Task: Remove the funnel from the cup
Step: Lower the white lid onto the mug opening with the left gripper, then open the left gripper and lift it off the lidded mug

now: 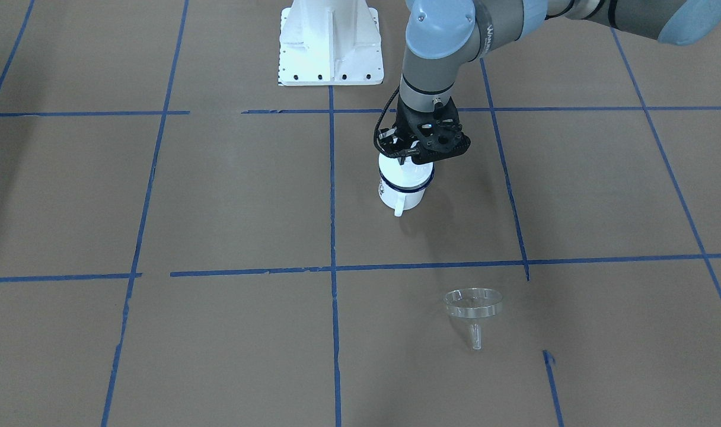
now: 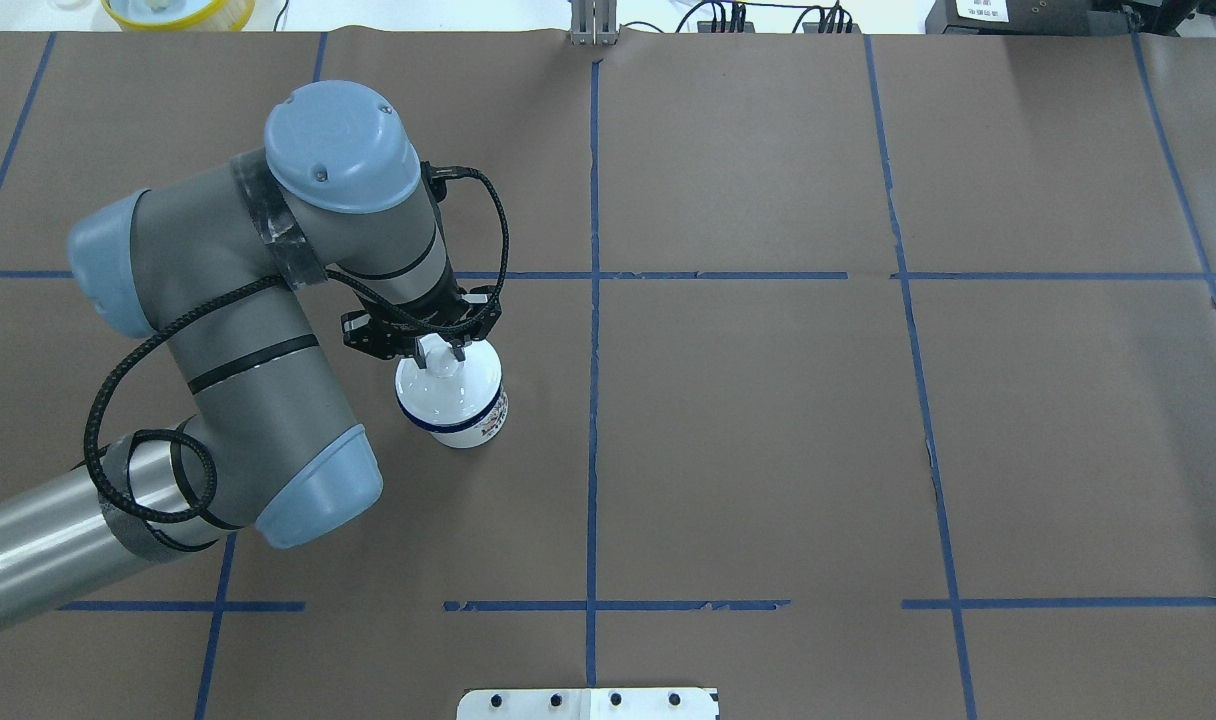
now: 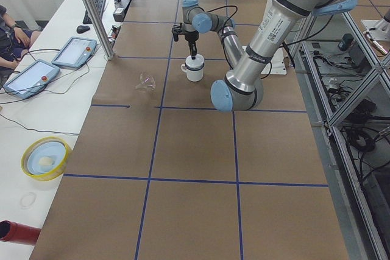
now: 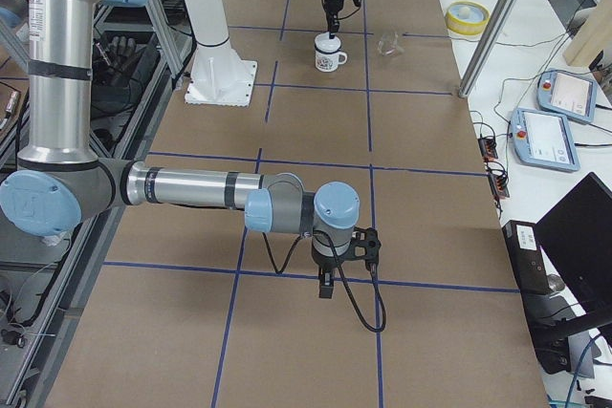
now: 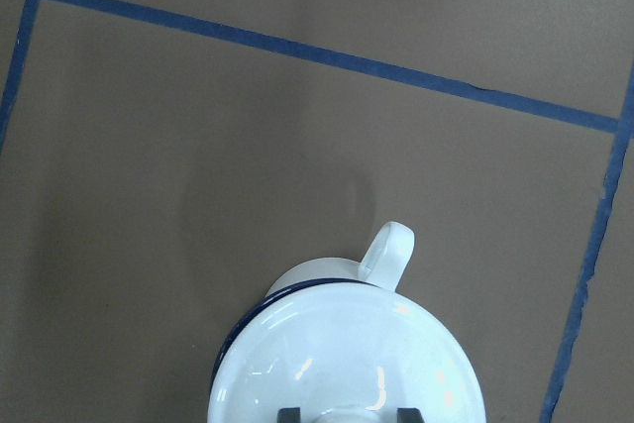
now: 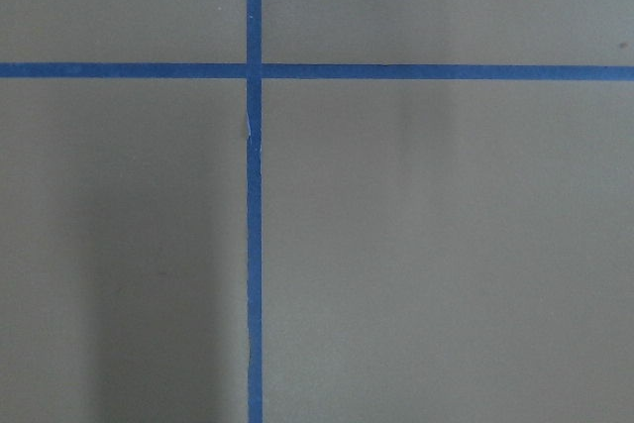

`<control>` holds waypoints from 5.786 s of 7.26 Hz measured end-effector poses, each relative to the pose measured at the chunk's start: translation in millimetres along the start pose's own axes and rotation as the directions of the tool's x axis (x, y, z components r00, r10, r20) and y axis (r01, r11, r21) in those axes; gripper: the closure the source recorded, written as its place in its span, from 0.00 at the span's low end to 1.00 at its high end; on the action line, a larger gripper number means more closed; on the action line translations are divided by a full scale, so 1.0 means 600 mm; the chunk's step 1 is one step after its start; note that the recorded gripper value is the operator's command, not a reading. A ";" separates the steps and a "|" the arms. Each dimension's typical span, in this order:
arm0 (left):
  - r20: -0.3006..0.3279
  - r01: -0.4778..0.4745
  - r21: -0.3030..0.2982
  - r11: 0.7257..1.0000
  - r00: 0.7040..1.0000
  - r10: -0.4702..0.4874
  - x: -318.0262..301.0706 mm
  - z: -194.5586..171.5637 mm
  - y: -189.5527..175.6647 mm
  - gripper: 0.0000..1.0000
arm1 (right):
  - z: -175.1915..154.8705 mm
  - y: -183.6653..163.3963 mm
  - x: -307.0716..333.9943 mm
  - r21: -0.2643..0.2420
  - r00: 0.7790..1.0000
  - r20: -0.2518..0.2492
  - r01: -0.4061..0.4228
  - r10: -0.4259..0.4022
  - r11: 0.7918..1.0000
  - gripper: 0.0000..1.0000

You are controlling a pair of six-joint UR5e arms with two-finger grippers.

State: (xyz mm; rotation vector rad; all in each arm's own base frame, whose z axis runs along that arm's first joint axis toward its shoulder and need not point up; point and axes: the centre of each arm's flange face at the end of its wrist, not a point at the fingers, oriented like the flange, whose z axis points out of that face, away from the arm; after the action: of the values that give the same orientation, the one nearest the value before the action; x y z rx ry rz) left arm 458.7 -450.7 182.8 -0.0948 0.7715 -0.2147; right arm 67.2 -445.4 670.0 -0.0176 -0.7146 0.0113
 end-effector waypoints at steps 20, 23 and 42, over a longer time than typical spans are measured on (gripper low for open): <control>-0.007 -0.005 0.004 1.000 1.000 0.005 -0.010 0.004 0.000 0.00 | 0.000 0.000 0.000 0.000 1.000 0.000 0.000 0.000 1.000 0.00; -0.026 -0.012 0.009 1.000 1.000 0.013 -0.002 -0.013 0.006 0.00 | 0.000 0.000 0.000 0.000 1.000 0.000 0.000 0.000 1.000 0.00; -0.137 -0.009 -0.007 1.000 0.991 0.008 0.111 0.056 0.013 0.00 | 0.000 0.000 0.000 0.000 1.000 0.000 0.000 0.000 1.000 0.00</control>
State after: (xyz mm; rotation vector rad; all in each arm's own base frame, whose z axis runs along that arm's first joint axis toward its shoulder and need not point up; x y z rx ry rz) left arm 529.7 -457.7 160.3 -0.0842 0.9089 -0.2118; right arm 67.2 -445.4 670.0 -0.0176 -0.7147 0.0113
